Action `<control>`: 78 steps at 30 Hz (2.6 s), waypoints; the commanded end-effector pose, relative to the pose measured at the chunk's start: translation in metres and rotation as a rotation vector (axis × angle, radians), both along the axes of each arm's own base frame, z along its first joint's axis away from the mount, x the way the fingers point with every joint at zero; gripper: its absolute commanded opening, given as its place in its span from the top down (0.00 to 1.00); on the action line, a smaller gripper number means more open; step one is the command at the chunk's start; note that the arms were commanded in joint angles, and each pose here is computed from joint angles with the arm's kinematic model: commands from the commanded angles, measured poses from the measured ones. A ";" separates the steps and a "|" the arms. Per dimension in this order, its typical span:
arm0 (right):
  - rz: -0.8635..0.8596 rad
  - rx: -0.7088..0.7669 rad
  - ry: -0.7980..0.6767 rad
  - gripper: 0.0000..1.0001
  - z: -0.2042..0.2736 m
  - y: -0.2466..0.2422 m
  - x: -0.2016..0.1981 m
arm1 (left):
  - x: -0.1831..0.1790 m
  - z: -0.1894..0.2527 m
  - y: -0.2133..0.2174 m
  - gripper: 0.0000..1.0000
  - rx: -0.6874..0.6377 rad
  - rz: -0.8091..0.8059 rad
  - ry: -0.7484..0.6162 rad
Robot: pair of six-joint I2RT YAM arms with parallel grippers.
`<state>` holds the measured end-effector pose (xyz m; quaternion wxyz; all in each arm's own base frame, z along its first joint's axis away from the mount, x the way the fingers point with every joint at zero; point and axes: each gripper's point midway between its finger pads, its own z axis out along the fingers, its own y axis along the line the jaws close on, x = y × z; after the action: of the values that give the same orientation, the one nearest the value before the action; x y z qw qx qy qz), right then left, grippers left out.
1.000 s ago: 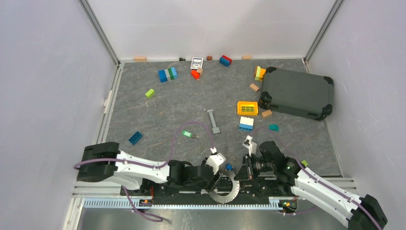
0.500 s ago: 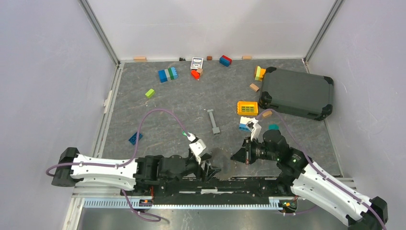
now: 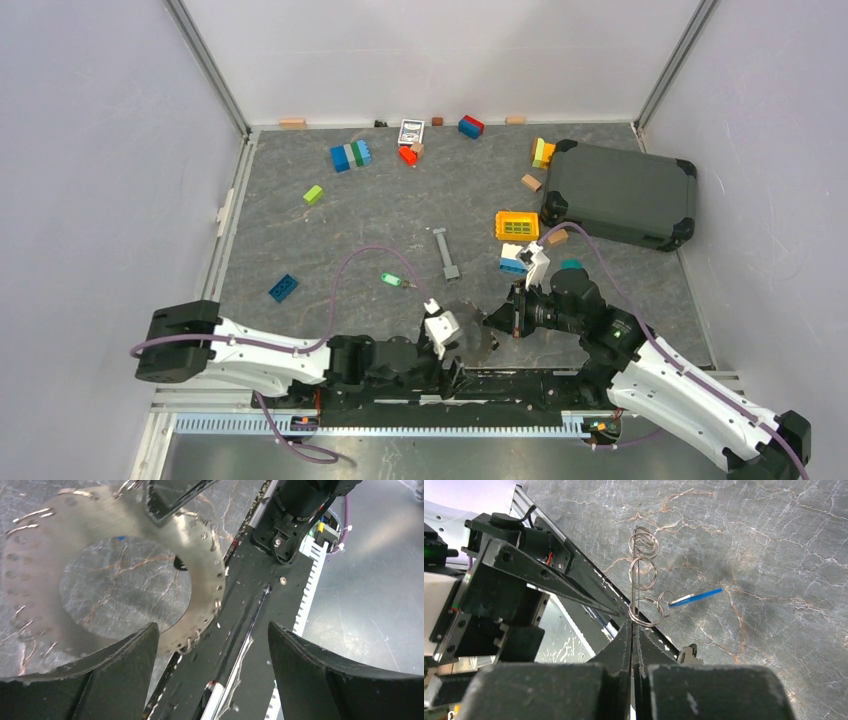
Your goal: Remove the keys from the keyring
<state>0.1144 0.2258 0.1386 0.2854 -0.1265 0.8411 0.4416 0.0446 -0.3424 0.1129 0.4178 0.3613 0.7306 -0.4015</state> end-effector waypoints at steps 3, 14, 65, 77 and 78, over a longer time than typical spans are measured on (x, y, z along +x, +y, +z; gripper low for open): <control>-0.051 0.067 -0.046 1.00 0.031 0.005 0.012 | 0.002 0.042 -0.045 0.08 -0.093 -0.013 -0.070; -0.064 0.099 -0.016 1.00 0.036 0.007 0.010 | 0.013 0.001 -0.057 0.12 0.110 0.065 -0.189; 0.295 0.410 -1.213 0.50 0.207 -0.022 -0.052 | -0.015 0.163 0.061 0.98 0.269 -0.327 -0.389; 0.437 0.514 -1.225 0.53 0.209 -0.005 -0.066 | -0.012 0.172 0.044 0.98 0.389 -0.417 -0.501; 0.443 0.521 -1.220 0.55 0.208 -0.004 -0.067 | -0.012 0.174 0.043 0.98 0.380 -0.416 -0.505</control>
<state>0.0590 0.2193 0.3386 0.6345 -0.4383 0.3905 0.5028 0.0333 -0.2932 0.2577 0.3883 0.6486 0.6167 -0.2196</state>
